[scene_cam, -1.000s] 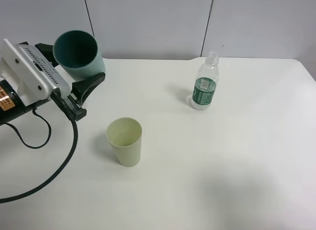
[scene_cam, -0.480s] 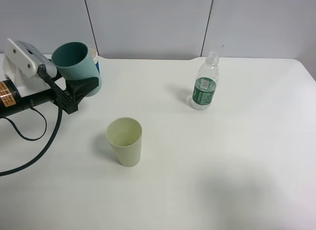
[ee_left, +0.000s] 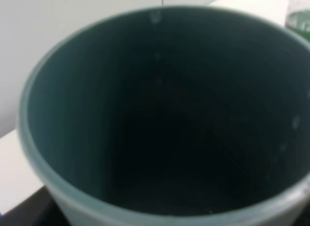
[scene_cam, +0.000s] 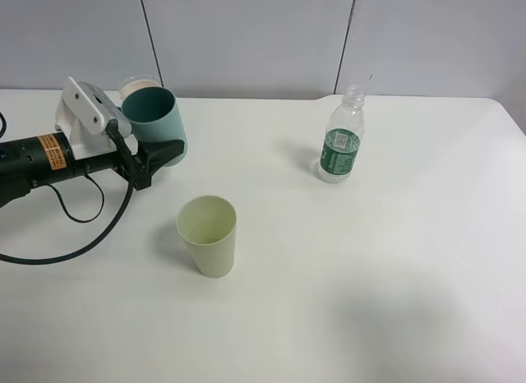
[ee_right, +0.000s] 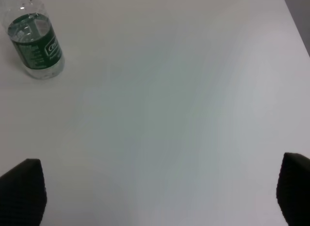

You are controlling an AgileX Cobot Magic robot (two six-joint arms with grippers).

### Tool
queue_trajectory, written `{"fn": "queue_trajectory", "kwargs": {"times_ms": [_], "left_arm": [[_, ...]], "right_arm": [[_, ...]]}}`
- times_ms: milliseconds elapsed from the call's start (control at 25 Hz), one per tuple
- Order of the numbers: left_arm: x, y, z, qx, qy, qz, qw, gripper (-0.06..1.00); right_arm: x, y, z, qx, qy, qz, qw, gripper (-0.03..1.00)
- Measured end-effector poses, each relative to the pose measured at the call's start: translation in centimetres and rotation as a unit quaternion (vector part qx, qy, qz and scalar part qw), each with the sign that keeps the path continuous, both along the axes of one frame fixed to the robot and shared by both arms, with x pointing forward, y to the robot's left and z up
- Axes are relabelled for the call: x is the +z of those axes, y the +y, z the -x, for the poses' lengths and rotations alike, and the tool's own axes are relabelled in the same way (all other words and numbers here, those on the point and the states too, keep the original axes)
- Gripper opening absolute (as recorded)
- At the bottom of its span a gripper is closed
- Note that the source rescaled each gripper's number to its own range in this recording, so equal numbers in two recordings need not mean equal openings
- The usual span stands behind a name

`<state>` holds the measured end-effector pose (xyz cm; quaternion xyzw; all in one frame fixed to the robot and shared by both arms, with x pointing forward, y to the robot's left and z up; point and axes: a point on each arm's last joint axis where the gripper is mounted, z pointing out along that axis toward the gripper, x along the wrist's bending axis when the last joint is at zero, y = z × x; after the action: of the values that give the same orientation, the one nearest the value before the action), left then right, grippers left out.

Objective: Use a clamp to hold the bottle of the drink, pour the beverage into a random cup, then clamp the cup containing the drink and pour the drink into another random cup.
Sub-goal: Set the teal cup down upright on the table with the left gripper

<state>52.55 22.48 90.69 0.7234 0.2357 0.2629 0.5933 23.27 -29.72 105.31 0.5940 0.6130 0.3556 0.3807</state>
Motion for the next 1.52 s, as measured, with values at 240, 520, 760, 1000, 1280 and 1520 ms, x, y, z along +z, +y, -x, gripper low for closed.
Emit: {"fn": "queue_trajectory", "kwargs": {"times_ms": [240,520,760,1000,1280,1520], "left_arm": [[-1.6,-0.1,-0.9,-0.01,0.012,-0.008,1.0,0.02],[-3.4,-0.2,-1.8,-0.011,0.03,-0.01,0.999,0.02],[-4.9,-0.2,-1.7,-0.01,0.054,-0.01,0.998,0.02],[-5.9,-0.2,-1.6,-0.01,0.069,-0.009,0.998,0.02],[-6.3,-0.2,-1.5,-0.012,0.068,-0.012,0.998,0.02],[-6.3,-0.2,-1.5,-0.013,0.067,-0.012,0.998,0.02]], "right_arm": [[0.0,0.0,0.0,0.0,0.0,0.0,1.0,1.0],[0.0,0.0,0.0,0.0,0.0,0.0,1.0,1.0],[0.0,0.0,0.0,0.0,0.0,0.0,1.0,1.0],[0.0,0.0,0.0,0.0,0.0,0.0,1.0,1.0],[0.0,0.0,0.0,0.0,0.0,0.0,1.0,1.0],[0.0,0.0,0.0,0.0,0.0,0.0,1.0,1.0]]}}
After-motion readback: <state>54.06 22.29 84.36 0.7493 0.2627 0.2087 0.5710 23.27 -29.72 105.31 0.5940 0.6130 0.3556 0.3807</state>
